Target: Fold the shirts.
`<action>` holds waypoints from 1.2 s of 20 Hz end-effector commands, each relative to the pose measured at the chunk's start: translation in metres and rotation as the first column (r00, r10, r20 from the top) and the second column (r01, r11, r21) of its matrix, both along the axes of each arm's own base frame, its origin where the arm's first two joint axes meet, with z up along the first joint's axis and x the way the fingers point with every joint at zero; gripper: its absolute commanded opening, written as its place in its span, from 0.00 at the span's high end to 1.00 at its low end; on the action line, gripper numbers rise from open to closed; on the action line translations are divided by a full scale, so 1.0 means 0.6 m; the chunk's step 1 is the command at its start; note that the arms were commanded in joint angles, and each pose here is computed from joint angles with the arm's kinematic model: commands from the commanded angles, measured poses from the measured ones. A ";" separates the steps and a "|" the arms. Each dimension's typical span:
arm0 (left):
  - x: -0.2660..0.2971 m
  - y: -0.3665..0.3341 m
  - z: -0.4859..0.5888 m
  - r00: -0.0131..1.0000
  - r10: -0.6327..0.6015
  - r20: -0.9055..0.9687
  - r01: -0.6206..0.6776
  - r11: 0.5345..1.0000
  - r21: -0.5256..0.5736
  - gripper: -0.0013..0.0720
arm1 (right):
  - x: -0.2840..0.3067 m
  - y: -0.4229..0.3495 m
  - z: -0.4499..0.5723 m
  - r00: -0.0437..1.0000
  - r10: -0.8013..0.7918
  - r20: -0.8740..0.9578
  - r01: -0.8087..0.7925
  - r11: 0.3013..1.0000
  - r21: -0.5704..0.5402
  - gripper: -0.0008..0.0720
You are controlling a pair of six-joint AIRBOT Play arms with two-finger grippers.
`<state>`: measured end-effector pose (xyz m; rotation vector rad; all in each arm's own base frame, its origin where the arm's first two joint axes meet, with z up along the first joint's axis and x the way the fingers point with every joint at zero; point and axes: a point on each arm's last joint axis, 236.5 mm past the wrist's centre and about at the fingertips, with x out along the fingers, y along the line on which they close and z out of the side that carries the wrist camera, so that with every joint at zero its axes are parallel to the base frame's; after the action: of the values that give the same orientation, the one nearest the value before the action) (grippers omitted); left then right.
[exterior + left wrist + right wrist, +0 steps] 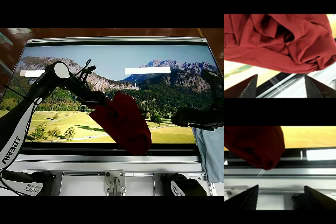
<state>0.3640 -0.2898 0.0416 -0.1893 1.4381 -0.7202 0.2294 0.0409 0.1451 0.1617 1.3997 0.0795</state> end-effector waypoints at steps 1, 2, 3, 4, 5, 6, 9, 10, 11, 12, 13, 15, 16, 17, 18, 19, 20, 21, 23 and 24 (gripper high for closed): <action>-0.001 0.003 0.000 1.000 -0.001 -0.005 0.001 1.000 0.002 0.03 | 0.000 0.003 0.001 1.000 -0.001 0.001 0.001 1.000 0.009 0.04; -0.001 0.003 0.000 1.000 -0.001 -0.005 0.001 1.000 0.002 0.03 | 0.001 0.004 0.001 1.000 -0.002 0.003 0.002 1.000 0.009 0.04; -0.001 0.003 0.000 1.000 -0.001 -0.005 0.001 1.000 0.003 0.03 | 0.003 0.004 0.001 1.000 -0.002 0.008 0.002 1.000 0.009 0.04; -0.001 0.003 0.000 1.000 -0.002 -0.005 0.002 1.000 0.003 0.03 | 0.005 0.004 0.002 1.000 -0.003 0.014 0.003 1.000 0.010 0.04; -0.001 0.003 -0.001 1.000 -0.002 -0.006 0.002 1.000 0.003 0.03 | 0.008 0.004 0.002 1.000 -0.004 0.021 0.004 1.000 0.011 0.04; -0.001 0.003 -0.001 1.000 -0.002 -0.006 0.002 1.000 0.004 0.03 | 0.011 0.004 0.003 1.000 -0.005 0.028 0.005 1.000 0.011 0.04; -0.007 0.005 -0.007 1.000 -0.006 -0.021 0.006 1.000 0.010 0.03 | 0.022 0.006 0.003 0.999 -0.009 0.054 0.008 1.000 0.017 0.04; -0.014 0.008 -0.012 0.999 -0.015 -0.036 0.016 1.000 0.016 0.03 | 0.024 0.012 -0.003 0.999 -0.006 0.053 0.005 1.000 0.031 0.04; -0.021 0.010 -0.016 0.998 -0.032 -0.047 0.033 0.999 0.021 0.03 | 0.027 0.018 -0.014 0.999 -0.004 0.048 0.002 0.999 0.047 0.04; -0.026 0.012 -0.020 0.998 -0.040 -0.054 0.041 0.999 0.025 0.03 | 0.028 0.029 -0.029 0.999 -0.001 0.037 -0.001 0.997 0.074 0.04; -0.027 0.013 -0.023 0.998 -0.039 -0.059 0.040 0.999 0.026 0.03 | 0.029 0.041 -0.045 1.000 0.001 0.025 -0.003 0.994 0.106 0.04; -0.029 0.015 -0.027 0.997 -0.044 -0.061 0.046 0.999 0.029 0.03 | 0.035 0.067 -0.076 1.000 -0.003 0.015 0.000 0.985 0.174 0.04; -0.030 0.016 -0.030 0.997 -0.043 -0.067 0.045 0.999 0.031 0.03 | 0.044 0.075 -0.090 1.000 -0.008 0.028 0.002 0.981 0.195 0.04; -0.031 0.018 -0.035 0.997 -0.039 -0.070 0.042 0.998 0.036 0.03 | 0.055 0.078 -0.102 0.999 -0.021 0.043 0.011 0.978 0.206 0.04; -0.033 0.020 -0.041 0.996 -0.037 -0.078 0.040 0.998 0.039 0.03 | 0.063 0.082 -0.113 0.998 -0.028 0.048 0.017 0.976 0.219 0.04; -0.035 0.021 -0.047 0.996 -0.033 -0.083 0.037 0.998 0.042 0.03 | 0.070 0.088 -0.126 0.999 -0.025 0.041 0.015 0.972 0.233 0.04; -0.036 0.022 -0.053 0.996 -0.029 -0.087 0.033 0.998 0.045 0.03 | 0.075 0.095 -0.139 1.000 -0.008 0.028 0.000 0.969 0.248 0.04; -0.038 0.026 -0.059 0.995 -0.025 -0.097 0.030 0.998 0.051 0.03 | 0.083 0.104 -0.151 1.000 0.022 0.016 -0.026 0.964 0.265 0.04; -0.040 0.038 -0.071 0.993 -0.014 -0.115 0.021 0.998 0.060 0.03 | 0.095 0.113 -0.178 0.998 0.063 -0.014 -0.057 0.958 0.282 0.04; -0.039 0.049 -0.079 0.993 -0.007 -0.120 0.016 0.997 0.074 0.03 | 0.101 0.112 -0.194 0.997 0.075 -0.027 -0.065 0.958 0.279 0.04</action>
<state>0.3410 -0.2706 0.0047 -0.1706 1.5596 -0.6973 0.2776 0.0995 0.0496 0.3478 1.4118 0.2798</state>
